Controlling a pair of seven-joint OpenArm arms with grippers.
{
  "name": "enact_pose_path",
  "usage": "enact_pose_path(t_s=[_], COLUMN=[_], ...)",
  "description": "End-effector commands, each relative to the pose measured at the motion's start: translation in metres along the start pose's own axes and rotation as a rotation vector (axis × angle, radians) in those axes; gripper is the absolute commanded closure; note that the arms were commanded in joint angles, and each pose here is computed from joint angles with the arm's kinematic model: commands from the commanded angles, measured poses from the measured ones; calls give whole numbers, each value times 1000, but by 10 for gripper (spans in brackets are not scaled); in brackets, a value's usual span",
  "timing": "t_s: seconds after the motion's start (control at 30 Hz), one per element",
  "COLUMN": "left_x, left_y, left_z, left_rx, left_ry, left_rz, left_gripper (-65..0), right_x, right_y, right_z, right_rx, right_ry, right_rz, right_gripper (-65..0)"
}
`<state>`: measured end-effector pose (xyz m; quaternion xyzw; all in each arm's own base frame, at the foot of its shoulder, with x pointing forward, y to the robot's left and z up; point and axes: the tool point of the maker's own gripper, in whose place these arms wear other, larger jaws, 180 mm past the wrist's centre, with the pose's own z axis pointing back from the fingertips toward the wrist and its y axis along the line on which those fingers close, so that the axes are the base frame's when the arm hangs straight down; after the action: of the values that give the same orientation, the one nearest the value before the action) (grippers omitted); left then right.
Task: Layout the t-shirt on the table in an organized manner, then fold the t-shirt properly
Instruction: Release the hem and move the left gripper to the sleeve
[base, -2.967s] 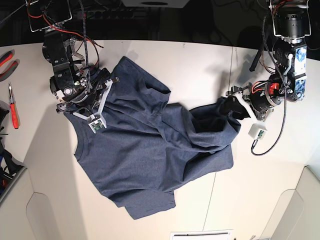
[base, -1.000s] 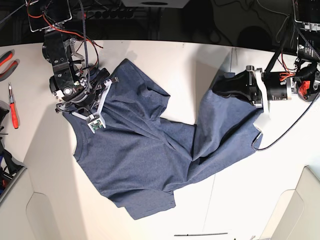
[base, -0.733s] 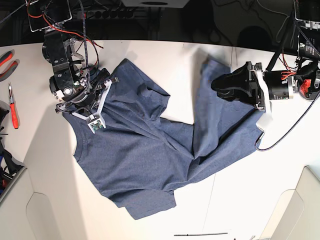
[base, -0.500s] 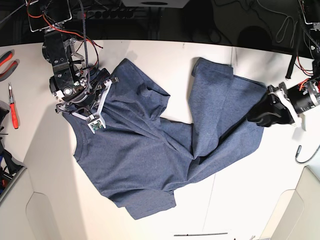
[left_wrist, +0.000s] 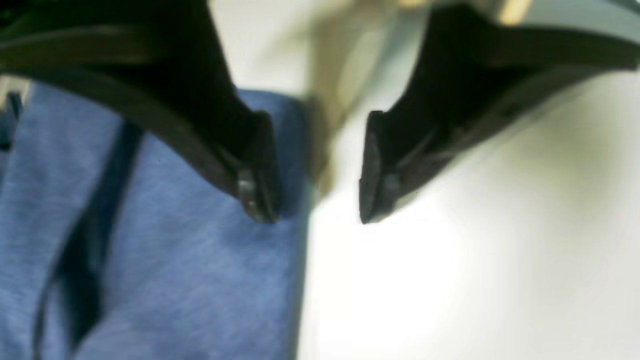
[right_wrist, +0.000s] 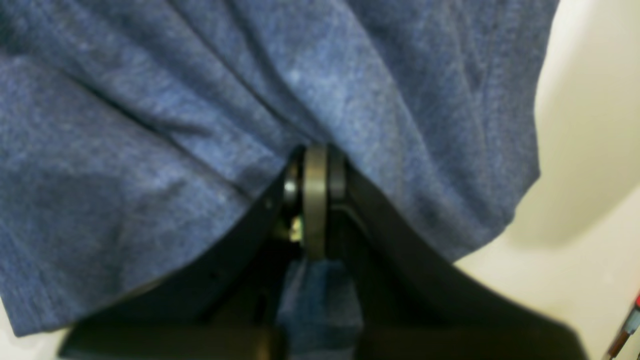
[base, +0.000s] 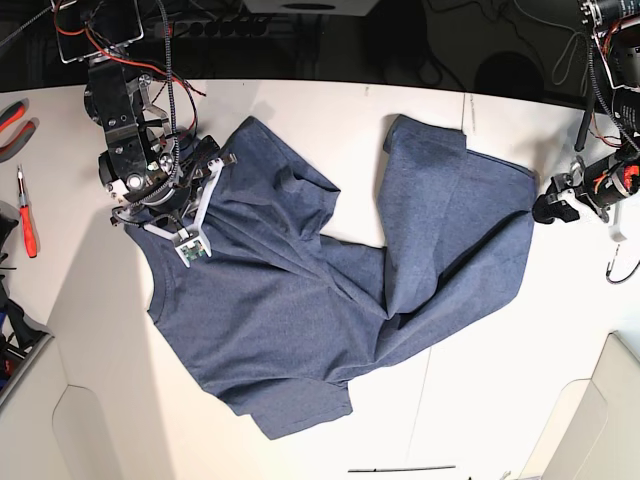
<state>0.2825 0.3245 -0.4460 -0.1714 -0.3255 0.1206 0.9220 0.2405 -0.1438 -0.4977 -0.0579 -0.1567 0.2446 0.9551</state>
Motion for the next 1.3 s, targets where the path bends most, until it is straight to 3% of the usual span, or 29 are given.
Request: enact_pose_path(t_s=[0.0,0.17,0.5,0.57,0.7,0.9,1.07,1.17,1.2,1.27], left_x=[14,16,40,49,69,78,70,68,69,72], left_y=[2,-13,-55,-60,-69,-74,-59,-46,-45,-43], left_z=[5,0,-24,-25,-20,-17,-21,-23,-22,-22], left_rx=[-10,-85,-176,-190,-246,-275,-178,-102,-90,-76], left_ry=[-34,-83,-159,-192,-286,-318,-265,-252,-260,-280], left_rz=[-12,57,84,86,107,133,28,-57,-71,-89], left_gripper=[-249,-249,-248,-192,0,0,0,-251,-287,-292], right_x=[-39,-39,-39,-39,-39,-39,-39,-39,-39,-39], right_y=[-2,-2,-2,-2,-2,-2,-2,-2,-2,-2], right_z=[-3,-3,-3,-3,-3,-3,-3,-3,-3,-3], right_rx=[-10,-9,-9,-8,-9,-9,-9,-8,-8,-9], right_ry=[154,154,154,154,154,154,154,154,154,154], right_rz=[15,18,18,18,18,18,18,17,17,18], right_gripper=[0,0,0,0,0,0,0,0,0,0])
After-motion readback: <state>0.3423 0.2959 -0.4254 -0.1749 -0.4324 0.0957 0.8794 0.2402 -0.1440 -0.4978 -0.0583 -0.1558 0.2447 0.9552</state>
